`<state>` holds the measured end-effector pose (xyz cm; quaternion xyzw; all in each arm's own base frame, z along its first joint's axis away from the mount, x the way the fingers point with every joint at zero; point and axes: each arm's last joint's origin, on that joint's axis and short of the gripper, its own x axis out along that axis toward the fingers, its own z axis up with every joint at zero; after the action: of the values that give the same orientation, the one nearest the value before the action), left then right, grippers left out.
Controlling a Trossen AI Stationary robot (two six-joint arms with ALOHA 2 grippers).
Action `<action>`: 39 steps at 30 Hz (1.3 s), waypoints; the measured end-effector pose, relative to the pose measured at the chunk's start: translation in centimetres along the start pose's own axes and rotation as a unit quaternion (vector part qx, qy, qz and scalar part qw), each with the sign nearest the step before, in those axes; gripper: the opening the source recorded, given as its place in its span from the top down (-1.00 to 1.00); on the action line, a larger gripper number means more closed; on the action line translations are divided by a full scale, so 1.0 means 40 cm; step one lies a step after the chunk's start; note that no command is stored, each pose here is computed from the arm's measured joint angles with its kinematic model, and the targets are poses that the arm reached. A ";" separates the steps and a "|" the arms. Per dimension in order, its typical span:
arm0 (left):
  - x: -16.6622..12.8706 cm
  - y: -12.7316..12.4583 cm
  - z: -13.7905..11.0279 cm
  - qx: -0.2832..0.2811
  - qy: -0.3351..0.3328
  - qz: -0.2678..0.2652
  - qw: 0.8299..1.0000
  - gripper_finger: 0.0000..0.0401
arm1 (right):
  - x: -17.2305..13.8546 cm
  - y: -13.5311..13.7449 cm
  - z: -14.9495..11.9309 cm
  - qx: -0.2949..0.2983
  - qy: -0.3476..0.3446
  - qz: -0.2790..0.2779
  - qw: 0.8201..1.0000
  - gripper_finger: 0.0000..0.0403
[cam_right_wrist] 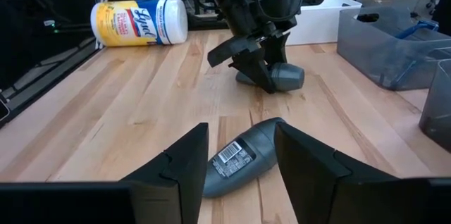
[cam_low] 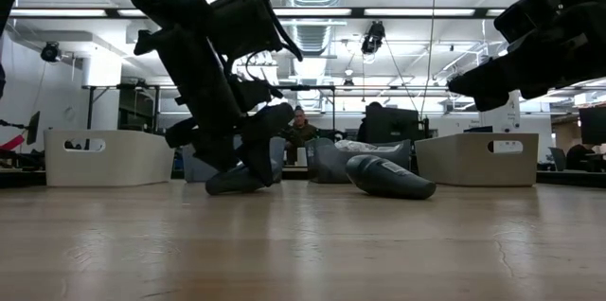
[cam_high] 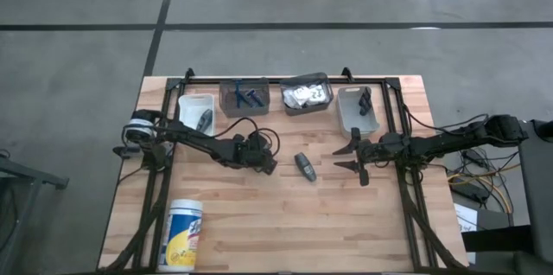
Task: Pick & Place Travel size toiletries
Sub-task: Put the black deodorant into the white bin
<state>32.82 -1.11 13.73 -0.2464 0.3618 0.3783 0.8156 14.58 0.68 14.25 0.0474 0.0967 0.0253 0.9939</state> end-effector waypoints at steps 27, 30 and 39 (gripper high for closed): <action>-0.126 0.008 0.080 0.037 -0.052 -0.047 0.997 -0.14 | 0.000 0.000 0.000 0.000 0.000 0.000 1.000 0.67; -0.158 0.013 0.098 0.037 -0.068 -0.061 0.995 -0.11 | 0.000 0.000 0.000 0.002 0.000 0.000 1.000 0.72; -0.240 0.042 0.132 0.029 -0.097 -0.079 0.992 -0.12 | 0.000 0.000 0.000 0.002 0.000 0.000 1.000 0.81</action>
<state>29.29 -0.75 24.21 -0.2128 0.2709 0.3241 0.8811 14.58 0.68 14.24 0.0490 0.0969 0.0254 0.9938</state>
